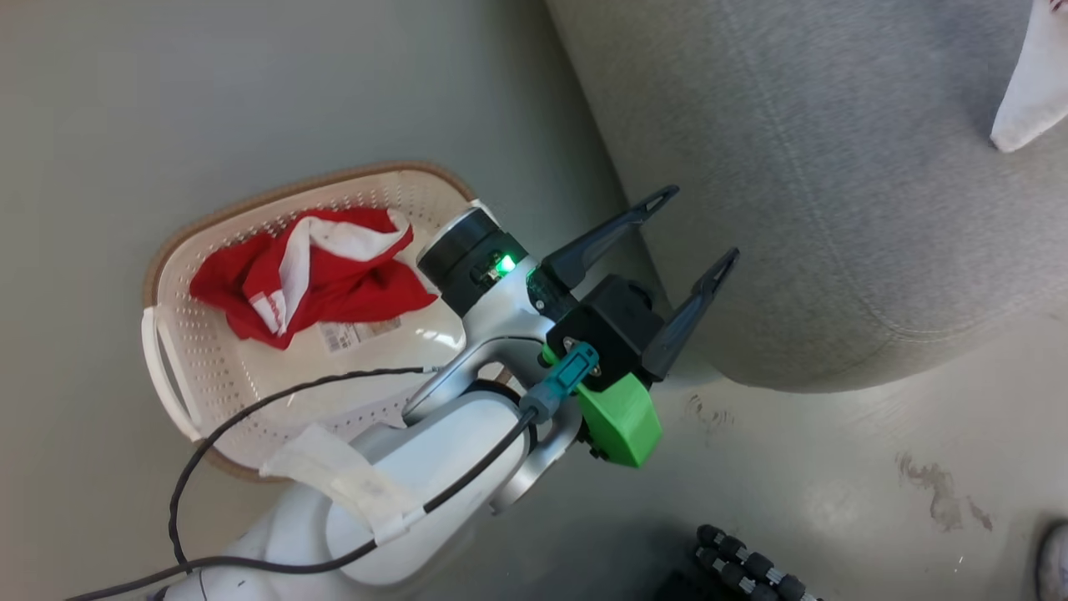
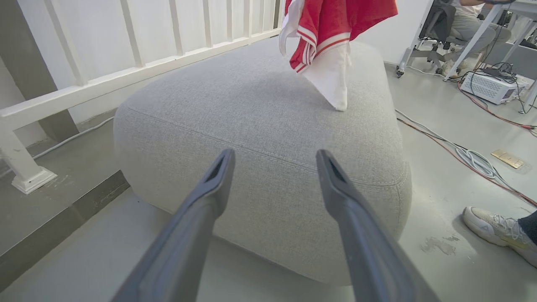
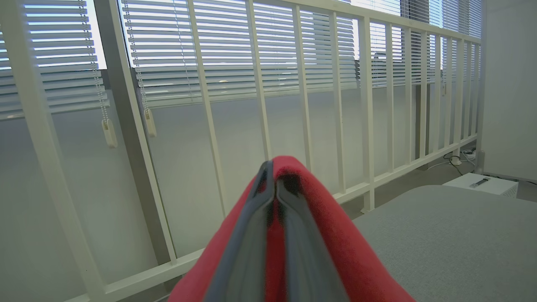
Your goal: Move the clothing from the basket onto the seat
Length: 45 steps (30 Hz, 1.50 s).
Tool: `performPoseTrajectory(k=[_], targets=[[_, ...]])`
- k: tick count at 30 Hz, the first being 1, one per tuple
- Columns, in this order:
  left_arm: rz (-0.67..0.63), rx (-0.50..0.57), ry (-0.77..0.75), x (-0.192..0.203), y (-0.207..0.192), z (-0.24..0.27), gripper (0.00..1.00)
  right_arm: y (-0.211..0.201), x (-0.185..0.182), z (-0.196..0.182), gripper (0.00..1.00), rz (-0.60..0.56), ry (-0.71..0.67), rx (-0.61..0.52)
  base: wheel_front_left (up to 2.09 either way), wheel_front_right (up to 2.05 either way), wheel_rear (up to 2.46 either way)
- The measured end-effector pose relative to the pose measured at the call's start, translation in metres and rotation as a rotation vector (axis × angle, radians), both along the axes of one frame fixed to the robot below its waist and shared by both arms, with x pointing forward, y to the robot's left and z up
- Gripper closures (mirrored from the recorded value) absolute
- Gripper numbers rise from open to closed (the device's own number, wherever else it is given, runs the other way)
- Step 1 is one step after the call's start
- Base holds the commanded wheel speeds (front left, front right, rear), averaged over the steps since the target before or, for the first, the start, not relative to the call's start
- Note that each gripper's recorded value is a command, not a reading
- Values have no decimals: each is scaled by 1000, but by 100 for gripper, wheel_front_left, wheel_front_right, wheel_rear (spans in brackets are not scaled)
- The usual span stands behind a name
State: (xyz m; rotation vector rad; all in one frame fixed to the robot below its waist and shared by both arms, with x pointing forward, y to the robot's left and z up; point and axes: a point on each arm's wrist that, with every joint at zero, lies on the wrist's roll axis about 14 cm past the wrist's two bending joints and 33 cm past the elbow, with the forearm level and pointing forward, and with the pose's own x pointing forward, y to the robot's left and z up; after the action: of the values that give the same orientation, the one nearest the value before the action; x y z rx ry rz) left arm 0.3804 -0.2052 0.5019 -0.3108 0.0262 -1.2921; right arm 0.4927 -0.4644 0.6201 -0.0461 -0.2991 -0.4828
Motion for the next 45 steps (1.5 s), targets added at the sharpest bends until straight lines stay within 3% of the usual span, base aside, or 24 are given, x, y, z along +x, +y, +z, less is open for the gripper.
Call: performPoseTrajectory(k=[6,12,20,27,29,30,37,45], targets=[[36,30,25,18,7,-24,0,5,29,-32,100,15,34,46,0,0,0],[59,56,64,26,12,-46,0,16,42,-91,100,21,124,139,0,0,0],[58,61,71,26,12,-53,0,11,8,-161,100,-51,277,239,0,0,0],[51,72,66,24,11,-55,0,15,-9,-187,100,-85,325,311,0,0,0],[49,67,63,23,10,-53,0,19,-9,-188,14,-78,325,321,0,0,0],[47,68,61,23,10,-52,0,19,-9,-187,0,-76,322,321,0,0,0],[47,51,34,21,11,-40,0,24,-14,-176,0,-60,310,319,0,0,0],[96,25,1,28,17,-19,0,36,-44,-191,0,-56,366,351,0,0,0]])
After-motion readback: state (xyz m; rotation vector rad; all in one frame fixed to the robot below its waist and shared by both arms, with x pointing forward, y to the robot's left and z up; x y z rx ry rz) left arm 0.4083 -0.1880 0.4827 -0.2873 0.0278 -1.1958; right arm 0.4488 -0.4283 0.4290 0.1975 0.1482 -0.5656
